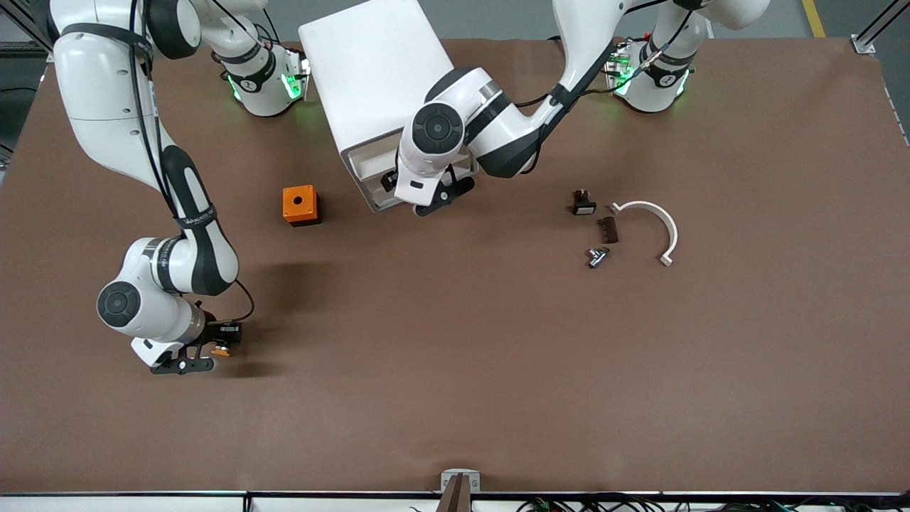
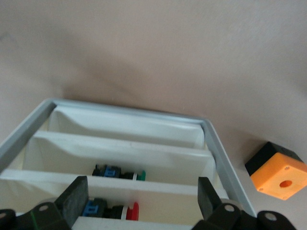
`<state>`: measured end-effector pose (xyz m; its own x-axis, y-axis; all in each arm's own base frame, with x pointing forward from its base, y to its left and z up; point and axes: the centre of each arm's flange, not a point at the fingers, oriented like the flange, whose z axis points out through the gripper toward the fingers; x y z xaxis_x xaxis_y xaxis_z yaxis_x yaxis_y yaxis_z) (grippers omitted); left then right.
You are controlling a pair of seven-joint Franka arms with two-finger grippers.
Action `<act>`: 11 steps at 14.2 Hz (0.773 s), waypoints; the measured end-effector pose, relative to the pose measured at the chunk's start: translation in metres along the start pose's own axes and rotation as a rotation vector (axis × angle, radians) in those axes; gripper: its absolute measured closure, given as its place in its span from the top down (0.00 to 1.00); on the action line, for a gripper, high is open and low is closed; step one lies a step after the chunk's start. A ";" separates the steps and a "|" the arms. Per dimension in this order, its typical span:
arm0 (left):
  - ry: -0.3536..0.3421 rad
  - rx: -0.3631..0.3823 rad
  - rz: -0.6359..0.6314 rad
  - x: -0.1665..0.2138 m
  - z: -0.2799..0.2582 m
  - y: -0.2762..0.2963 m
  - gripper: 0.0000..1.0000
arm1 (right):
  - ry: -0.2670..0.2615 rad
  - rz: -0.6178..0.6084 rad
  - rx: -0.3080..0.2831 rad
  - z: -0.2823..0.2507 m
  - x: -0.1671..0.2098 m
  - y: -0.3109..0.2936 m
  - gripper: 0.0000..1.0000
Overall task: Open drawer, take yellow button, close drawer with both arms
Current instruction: 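Lower the yellow button onto the table and open the right gripper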
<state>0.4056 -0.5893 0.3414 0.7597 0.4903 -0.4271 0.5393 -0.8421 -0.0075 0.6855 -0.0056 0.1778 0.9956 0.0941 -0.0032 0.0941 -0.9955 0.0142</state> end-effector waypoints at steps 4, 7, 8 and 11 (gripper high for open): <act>-0.077 0.007 -0.056 -0.002 0.010 -0.004 1.00 | 0.009 -0.008 -0.003 -0.001 0.001 0.004 0.55; -0.130 0.015 -0.088 -0.003 0.019 -0.007 1.00 | 0.022 -0.005 -0.005 -0.006 0.004 0.007 0.84; -0.142 0.018 -0.095 -0.003 0.022 -0.008 1.00 | 0.027 -0.006 -0.005 -0.009 0.006 0.007 0.95; -0.150 0.023 -0.102 -0.003 0.025 -0.009 1.00 | -0.001 -0.001 0.005 -0.029 0.008 0.006 1.00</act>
<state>0.3892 -0.5887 0.3205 0.6381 0.5356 -0.5532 0.6009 -0.7956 -0.0771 0.6945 -0.0105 0.2069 0.9954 0.0953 -0.0039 0.0954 -0.9954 0.0088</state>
